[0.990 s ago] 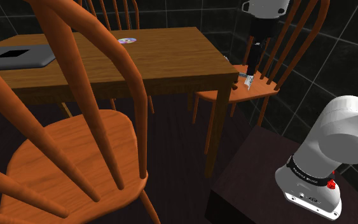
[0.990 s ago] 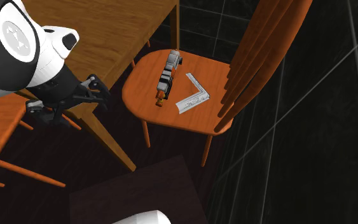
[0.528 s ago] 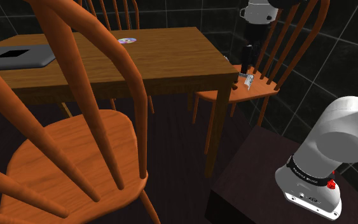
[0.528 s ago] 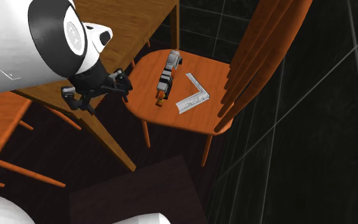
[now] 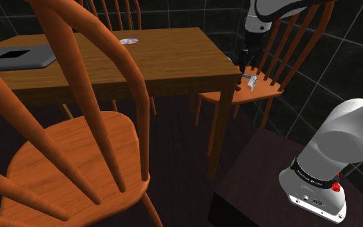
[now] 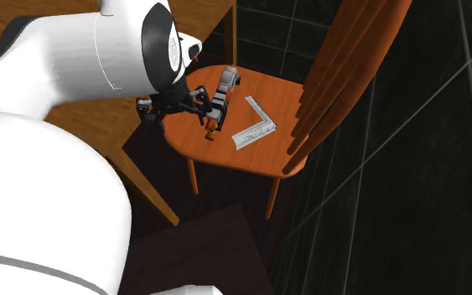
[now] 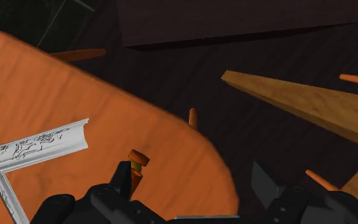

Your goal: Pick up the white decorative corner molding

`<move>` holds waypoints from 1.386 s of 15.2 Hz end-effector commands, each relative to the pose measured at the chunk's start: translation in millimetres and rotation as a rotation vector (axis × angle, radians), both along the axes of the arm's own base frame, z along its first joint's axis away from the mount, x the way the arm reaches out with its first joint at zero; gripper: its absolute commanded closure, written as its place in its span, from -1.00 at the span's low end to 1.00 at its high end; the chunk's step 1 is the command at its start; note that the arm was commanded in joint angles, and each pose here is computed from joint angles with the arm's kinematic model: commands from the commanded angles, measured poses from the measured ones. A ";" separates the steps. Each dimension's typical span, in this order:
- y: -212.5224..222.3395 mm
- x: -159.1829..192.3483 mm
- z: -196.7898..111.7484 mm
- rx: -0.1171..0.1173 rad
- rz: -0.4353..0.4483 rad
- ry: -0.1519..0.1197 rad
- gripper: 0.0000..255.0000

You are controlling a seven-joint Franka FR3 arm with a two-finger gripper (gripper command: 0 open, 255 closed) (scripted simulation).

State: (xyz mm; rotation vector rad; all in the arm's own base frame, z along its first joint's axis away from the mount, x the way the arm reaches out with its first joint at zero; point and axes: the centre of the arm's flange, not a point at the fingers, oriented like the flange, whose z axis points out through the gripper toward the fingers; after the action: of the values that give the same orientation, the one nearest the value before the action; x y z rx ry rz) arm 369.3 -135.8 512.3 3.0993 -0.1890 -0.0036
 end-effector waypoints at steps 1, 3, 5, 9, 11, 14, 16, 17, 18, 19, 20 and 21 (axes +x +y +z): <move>-27.6 9.3 -8.8 0.000 -0.047 -0.005 -1.00; -51.1 15.9 -18.9 0.001 -0.093 -0.009 -1.00; -75.0 21.4 -29.1 0.002 -0.139 -0.013 -1.00; -123.2 29.3 -49.4 0.005 -0.231 -0.020 -1.00; -147.6 31.6 -59.6 0.006 -0.277 -0.024 -1.00; -184.2 33.0 -75.0 0.008 -0.346 -0.030 -1.00; -208.6 32.6 -85.2 0.009 -0.392 -0.034 -1.00; -220.8 32.0 -90.4 0.010 -0.415 -0.035 -1.00; -232.9 31.1 -95.5 0.010 -0.438 -0.037 -1.00; -245.1 29.9 -100.7 0.011 -0.461 -0.039 -1.00; -257.2 28.5 -105.9 0.012 -0.484 -0.041 -1.00; -259.4 28.2 -106.8 0.012 -0.489 -0.042 -1.00</move>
State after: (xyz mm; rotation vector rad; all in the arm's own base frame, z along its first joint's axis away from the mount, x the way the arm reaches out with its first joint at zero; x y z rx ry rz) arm 397.6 -386.7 409.2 2.9826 -0.9180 0.0432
